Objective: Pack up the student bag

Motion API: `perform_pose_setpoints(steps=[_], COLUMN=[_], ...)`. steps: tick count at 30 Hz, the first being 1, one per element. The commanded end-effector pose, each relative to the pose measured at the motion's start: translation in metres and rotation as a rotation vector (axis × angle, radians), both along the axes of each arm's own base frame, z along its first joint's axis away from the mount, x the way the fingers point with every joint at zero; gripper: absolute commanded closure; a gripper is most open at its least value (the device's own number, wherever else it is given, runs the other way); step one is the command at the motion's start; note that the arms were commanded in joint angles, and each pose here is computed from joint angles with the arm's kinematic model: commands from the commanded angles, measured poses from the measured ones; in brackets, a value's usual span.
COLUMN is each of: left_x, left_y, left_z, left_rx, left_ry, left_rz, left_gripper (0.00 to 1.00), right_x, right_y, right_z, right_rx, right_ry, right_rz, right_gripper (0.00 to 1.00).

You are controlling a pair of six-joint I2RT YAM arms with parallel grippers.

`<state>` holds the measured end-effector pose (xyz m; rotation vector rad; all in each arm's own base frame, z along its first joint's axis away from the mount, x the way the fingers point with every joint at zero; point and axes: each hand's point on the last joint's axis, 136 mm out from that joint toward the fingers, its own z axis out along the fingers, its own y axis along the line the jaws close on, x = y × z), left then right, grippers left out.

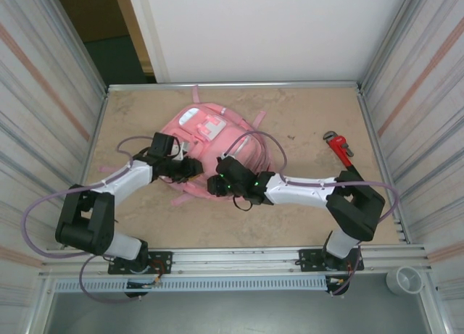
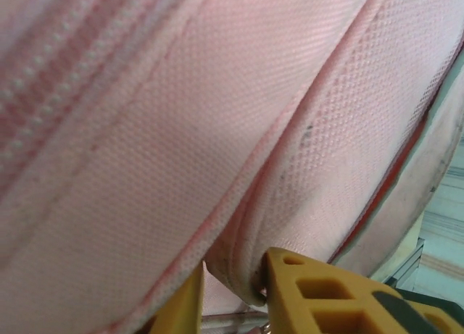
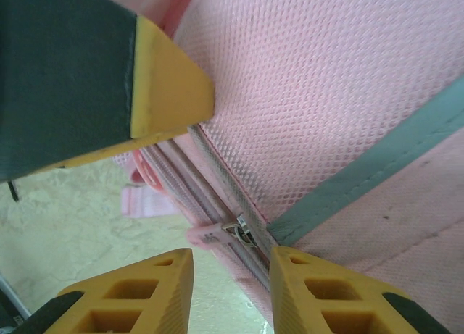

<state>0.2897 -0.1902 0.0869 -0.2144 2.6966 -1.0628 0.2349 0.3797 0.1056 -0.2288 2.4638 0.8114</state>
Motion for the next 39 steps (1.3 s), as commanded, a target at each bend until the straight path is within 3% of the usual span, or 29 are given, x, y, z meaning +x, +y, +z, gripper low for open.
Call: perform_pose_setpoints(steps=[1,11,21,28,39], left_x=[0.0,-0.002,-0.003,-0.004,-0.005], left_y=[-0.006,-0.009,-0.014,-0.016,-0.012], left_z=[-0.004,-0.002,0.004,0.004,0.0], left_rx=[-0.026,-0.056,-0.082,-0.091,-0.066], left_ry=[0.005,-0.009,-0.013,-0.009,-0.011], left_rz=[0.009,0.006,-0.024,-0.031,-0.026], left_gripper=[0.76,1.0,1.0,1.0,1.0], right_x=[-0.009,0.002,0.0,-0.008,-0.001], right_y=[0.003,0.001,0.012,0.002,-0.002], right_z=[0.012,-0.015,-0.034,-0.041,-0.032], right_rx=[0.021,-0.028,-0.105,-0.276,-0.271], right_ry=[-0.021,0.02,0.032,-0.039,-0.095], right_rz=[-0.018,-0.216,-0.263,-0.301,-0.311], right_gripper=[0.68,0.64,0.64,0.67,0.84])
